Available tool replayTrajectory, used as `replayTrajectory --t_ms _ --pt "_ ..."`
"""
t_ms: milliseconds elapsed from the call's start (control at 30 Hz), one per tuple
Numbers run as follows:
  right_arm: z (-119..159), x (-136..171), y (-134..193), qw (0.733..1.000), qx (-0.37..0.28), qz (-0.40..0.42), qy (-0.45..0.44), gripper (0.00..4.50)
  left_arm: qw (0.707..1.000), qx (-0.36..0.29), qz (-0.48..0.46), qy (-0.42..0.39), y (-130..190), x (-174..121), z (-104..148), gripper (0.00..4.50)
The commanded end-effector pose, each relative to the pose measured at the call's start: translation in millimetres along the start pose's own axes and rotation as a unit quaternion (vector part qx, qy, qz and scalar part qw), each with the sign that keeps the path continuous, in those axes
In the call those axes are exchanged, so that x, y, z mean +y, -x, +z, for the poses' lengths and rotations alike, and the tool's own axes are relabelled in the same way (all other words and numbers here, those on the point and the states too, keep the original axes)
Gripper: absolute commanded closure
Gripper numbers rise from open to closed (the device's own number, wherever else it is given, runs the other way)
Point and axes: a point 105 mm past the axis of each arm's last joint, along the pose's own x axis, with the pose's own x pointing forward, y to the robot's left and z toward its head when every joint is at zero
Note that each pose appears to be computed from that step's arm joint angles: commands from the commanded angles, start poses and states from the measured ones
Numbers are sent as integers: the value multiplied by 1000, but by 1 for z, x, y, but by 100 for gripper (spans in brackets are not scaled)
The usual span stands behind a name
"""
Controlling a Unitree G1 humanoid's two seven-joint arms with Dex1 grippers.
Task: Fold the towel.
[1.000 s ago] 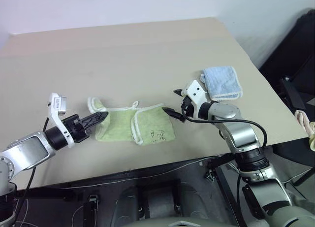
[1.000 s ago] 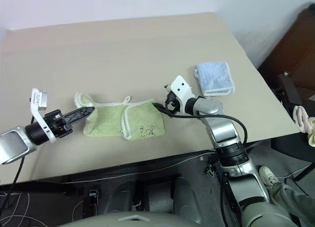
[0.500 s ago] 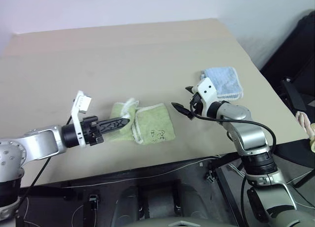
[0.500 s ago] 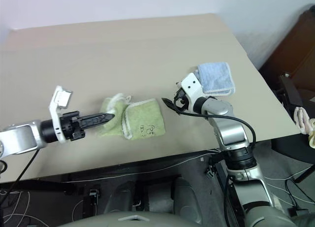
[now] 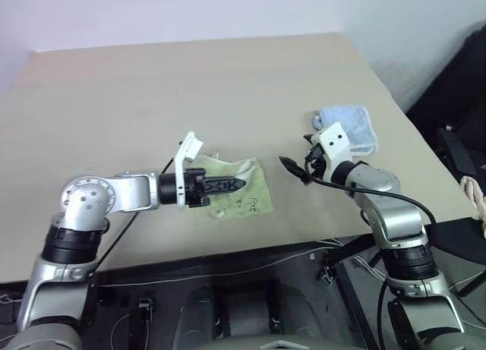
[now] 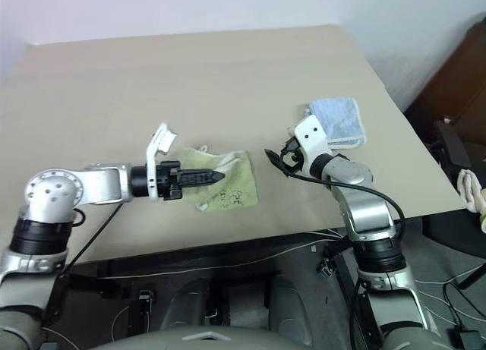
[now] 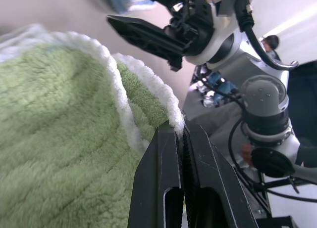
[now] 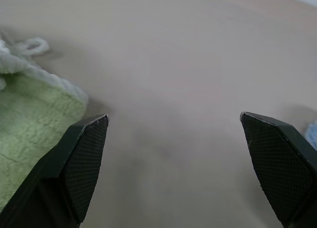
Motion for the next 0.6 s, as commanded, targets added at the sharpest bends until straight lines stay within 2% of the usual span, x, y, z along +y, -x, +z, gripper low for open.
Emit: replayTrajectory --t_ms 33,233,433,600 --pt "13 -5 7 1000 -21 -16 15 0 1000 -7 -5 -19 -10 -3 10 447" --pt "8 -5 12 999 -14 -23 19 0 999 -31 27 -34 -24 9 24 447" --pt "7 -4 12 999 -12 -22 20 0 997 -37 52 -52 -26 14 23 447" --pt "7 -5 10 999 -12 -20 22 0 996 7 57 -65 -26 16 7 447"
